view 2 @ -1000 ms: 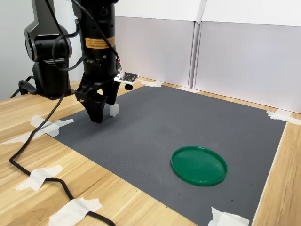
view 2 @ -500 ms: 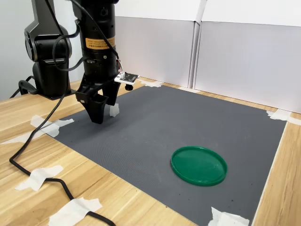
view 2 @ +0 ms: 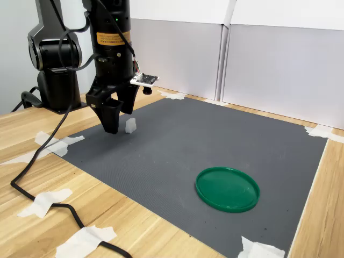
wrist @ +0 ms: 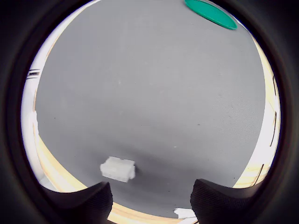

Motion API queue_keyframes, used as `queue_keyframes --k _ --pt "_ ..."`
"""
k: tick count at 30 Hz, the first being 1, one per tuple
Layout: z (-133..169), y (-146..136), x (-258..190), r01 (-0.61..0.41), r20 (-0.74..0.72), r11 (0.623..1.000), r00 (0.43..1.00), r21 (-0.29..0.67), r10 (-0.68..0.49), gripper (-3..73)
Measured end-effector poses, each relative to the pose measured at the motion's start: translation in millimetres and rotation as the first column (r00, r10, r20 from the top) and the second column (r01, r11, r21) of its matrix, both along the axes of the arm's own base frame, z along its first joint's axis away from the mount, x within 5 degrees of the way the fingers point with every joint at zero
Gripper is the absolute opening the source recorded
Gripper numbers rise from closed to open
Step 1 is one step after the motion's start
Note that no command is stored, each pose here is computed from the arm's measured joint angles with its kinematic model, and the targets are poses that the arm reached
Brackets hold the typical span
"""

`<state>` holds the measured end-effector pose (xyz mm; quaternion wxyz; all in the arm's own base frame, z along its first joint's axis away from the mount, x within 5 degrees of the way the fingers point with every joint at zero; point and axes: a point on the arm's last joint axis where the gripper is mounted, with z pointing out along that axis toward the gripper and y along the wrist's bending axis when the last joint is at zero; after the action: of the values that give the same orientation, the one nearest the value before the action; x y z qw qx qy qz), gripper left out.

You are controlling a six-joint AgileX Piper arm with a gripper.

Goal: Grasp a white terminal and put it on the green lid.

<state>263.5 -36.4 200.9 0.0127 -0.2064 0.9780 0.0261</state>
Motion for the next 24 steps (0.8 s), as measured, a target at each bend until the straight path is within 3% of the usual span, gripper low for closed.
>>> queue_keyframes --k 10,18,24 --pt "6.2 40.5 -1.2 -0.002 -0.004 1.000 1.000 -0.002 0.002 70.2" --pt "6.7 39.2 -5.4 -0.011 -0.028 0.999 1.000 -0.034 0.010 70.2" --pt "-12.2 38.6 -15.5 -0.012 -0.062 0.999 0.998 -0.040 0.009 70.2"
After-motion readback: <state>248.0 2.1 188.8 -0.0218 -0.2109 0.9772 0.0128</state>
